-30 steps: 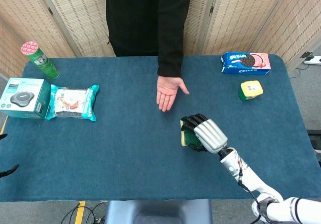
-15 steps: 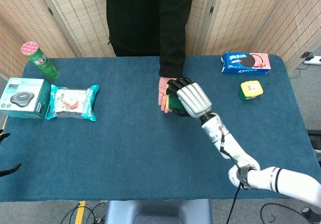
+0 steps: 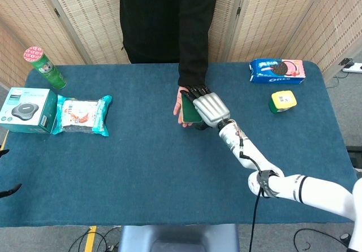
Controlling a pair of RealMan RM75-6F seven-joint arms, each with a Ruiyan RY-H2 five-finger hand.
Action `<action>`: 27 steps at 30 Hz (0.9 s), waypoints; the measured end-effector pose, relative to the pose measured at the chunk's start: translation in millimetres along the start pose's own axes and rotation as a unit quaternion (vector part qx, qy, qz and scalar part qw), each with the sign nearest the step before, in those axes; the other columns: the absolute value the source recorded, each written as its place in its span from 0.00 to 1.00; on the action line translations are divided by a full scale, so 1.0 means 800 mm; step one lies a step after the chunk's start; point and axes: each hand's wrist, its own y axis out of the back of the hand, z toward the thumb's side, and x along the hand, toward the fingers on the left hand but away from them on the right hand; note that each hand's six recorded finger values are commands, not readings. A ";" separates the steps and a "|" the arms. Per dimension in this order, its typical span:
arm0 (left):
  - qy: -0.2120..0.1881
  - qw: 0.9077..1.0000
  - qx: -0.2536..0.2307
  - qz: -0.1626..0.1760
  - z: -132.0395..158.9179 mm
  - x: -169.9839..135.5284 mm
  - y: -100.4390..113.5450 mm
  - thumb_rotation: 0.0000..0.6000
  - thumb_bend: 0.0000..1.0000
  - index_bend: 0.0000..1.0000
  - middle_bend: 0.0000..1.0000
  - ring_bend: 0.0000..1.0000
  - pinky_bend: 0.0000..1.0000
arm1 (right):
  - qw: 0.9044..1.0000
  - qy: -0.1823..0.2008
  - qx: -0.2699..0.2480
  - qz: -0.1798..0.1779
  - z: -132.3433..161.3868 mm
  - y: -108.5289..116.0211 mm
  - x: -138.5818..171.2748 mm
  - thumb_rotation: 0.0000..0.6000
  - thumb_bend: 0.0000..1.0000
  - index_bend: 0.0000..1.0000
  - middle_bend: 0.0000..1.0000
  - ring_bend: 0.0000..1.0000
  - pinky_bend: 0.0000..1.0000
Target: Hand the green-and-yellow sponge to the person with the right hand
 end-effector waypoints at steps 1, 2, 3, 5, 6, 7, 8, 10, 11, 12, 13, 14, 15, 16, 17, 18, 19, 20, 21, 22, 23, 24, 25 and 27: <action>-0.001 1.000 0.000 0.000 0.001 0.000 0.000 1.00 0.20 0.19 0.10 0.11 0.16 | 1.000 -0.001 0.001 0.002 -0.001 0.001 0.004 1.00 0.11 0.00 0.00 0.00 0.00; -0.001 1.000 0.000 0.000 0.001 0.000 0.000 1.00 0.20 0.19 0.10 0.11 0.16 | 1.000 -0.001 0.001 0.004 -0.001 0.003 0.008 1.00 0.11 0.00 0.00 0.00 0.00; -0.002 1.000 0.000 0.001 0.002 0.000 0.000 1.00 0.20 0.19 0.10 0.11 0.16 | 1.000 -0.002 0.003 0.006 -0.003 0.005 0.014 1.00 0.11 0.00 0.00 0.00 0.00; -0.003 1.000 0.002 0.003 0.002 -0.001 0.001 1.00 0.20 0.19 0.10 0.11 0.16 | 1.000 -0.002 0.007 0.007 -0.006 0.009 0.027 1.00 0.11 0.00 0.00 0.00 0.00; -0.002 1.000 0.002 0.004 0.002 -0.002 0.001 1.00 0.20 0.19 0.10 0.11 0.16 | 1.000 -0.002 0.009 0.007 -0.008 0.012 0.038 1.00 0.11 0.00 0.00 0.00 0.00; -0.002 1.000 0.001 0.004 0.002 -0.002 0.002 1.00 0.20 0.19 0.10 0.11 0.16 | 1.000 -0.001 0.012 0.007 -0.009 0.013 0.048 1.00 0.11 0.00 0.00 0.00 0.00; -0.002 1.000 0.001 0.006 0.002 -0.003 0.003 1.00 0.20 0.19 0.10 0.11 0.16 | 1.000 0.000 0.014 0.006 -0.010 0.014 0.059 1.00 0.11 0.00 0.00 0.00 0.00; -0.002 1.000 0.001 0.010 0.003 -0.003 0.004 1.00 0.20 0.19 0.10 0.11 0.16 | 1.000 0.003 0.019 0.005 -0.013 0.012 0.091 1.00 0.11 0.00 0.00 0.00 0.00; -0.003 1.000 0.001 0.013 0.004 -0.004 0.006 1.00 0.20 0.19 0.10 0.11 0.16 | 1.000 0.005 0.021 0.004 -0.013 0.009 0.106 1.00 0.11 0.00 0.00 0.00 0.00; -0.005 1.000 0.002 0.016 0.006 -0.005 0.006 1.00 0.20 0.19 0.10 0.11 0.16 | 1.000 0.006 0.024 -0.001 -0.015 0.005 0.125 1.00 0.11 0.00 0.00 0.00 0.00; -0.007 1.000 0.003 0.019 0.008 -0.006 0.007 1.00 0.20 0.19 0.10 0.11 0.16 | 1.000 0.006 0.027 -0.007 -0.018 0.002 0.140 1.00 0.11 0.00 0.00 0.00 0.00; -0.013 1.000 0.006 0.023 0.012 -0.008 0.008 1.00 0.20 0.19 0.10 0.11 0.16 | 0.999 0.003 0.032 -0.015 -0.023 -0.001 0.154 1.00 0.11 0.00 0.00 0.00 0.00; -0.019 0.999 0.009 0.026 0.016 -0.010 0.008 1.00 0.20 0.19 0.10 0.11 0.16 | 0.999 -0.002 0.039 -0.030 -0.033 -0.006 0.174 1.00 0.11 0.00 0.00 0.00 0.00; -0.025 0.999 0.012 0.028 0.020 -0.012 0.009 1.00 0.20 0.19 0.10 0.11 0.16 | 0.998 -0.007 0.045 -0.044 -0.041 -0.009 0.189 1.00 0.11 0.00 0.00 0.00 0.00; -0.036 0.999 0.017 0.031 0.027 -0.016 0.008 1.00 0.20 0.19 0.10 0.11 0.16 | 0.997 -0.014 0.052 -0.060 -0.050 -0.011 0.204 1.00 0.11 0.00 0.00 0.00 0.00; -0.044 0.998 0.021 0.034 0.032 -0.018 0.008 1.00 0.20 0.19 0.10 0.11 0.16 | 0.994 -0.025 0.061 -0.083 -0.064 -0.016 0.226 1.00 0.11 0.00 0.00 0.00 0.00; -0.053 0.998 0.025 0.036 0.038 -0.021 0.008 1.00 0.20 0.19 0.10 0.11 0.16 | 0.992 -0.037 0.068 -0.098 -0.076 -0.021 0.244 1.00 0.11 0.00 0.00 0.00 0.00; -0.062 0.997 0.032 0.038 0.045 -0.025 0.006 1.00 0.20 0.19 0.10 0.11 0.16 | 0.990 -0.050 0.074 -0.113 -0.089 -0.026 0.261 1.00 0.11 0.00 0.00 0.00 0.00; -0.069 0.996 0.037 0.039 0.050 -0.027 0.005 1.00 0.20 0.19 0.10 0.11 0.16 | 0.986 -0.069 0.083 -0.129 -0.106 -0.034 0.285 1.00 0.11 0.00 0.00 0.00 0.00; -0.074 0.996 0.041 0.040 0.054 -0.029 0.003 1.00 0.20 0.19 0.10 0.11 0.16 | 0.983 -0.082 0.091 -0.139 -0.118 -0.041 0.302 1.00 0.11 0.00 0.00 0.00 0.00; -0.081 0.995 0.046 0.039 0.060 -0.032 -0.001 1.00 0.20 0.19 0.10 0.11 0.16 | 0.980 -0.095 0.098 -0.146 -0.129 -0.049 0.320 1.00 0.11 0.00 0.00 0.00 0.00; -0.086 0.994 0.049 0.037 0.064 -0.034 -0.004 1.00 0.20 0.19 0.10 0.11 0.16 | 0.976 -0.110 0.106 -0.153 -0.142 -0.060 0.343 1.00 0.11 0.00 0.00 0.00 0.00; -0.090 0.994 0.051 0.033 0.068 -0.036 -0.007 1.00 0.20 0.19 0.10 0.11 0.16 | 0.975 -0.119 0.111 -0.154 -0.148 -0.070 0.360 1.00 0.11 0.00 0.00 0.00 0.00; -0.100 0.993 0.051 0.023 0.076 -0.037 -0.015 1.00 0.20 0.19 0.10 0.11 0.16 | 0.973 -0.127 0.112 -0.157 -0.153 -0.087 0.395 1.00 0.12 0.00 0.00 0.00 0.00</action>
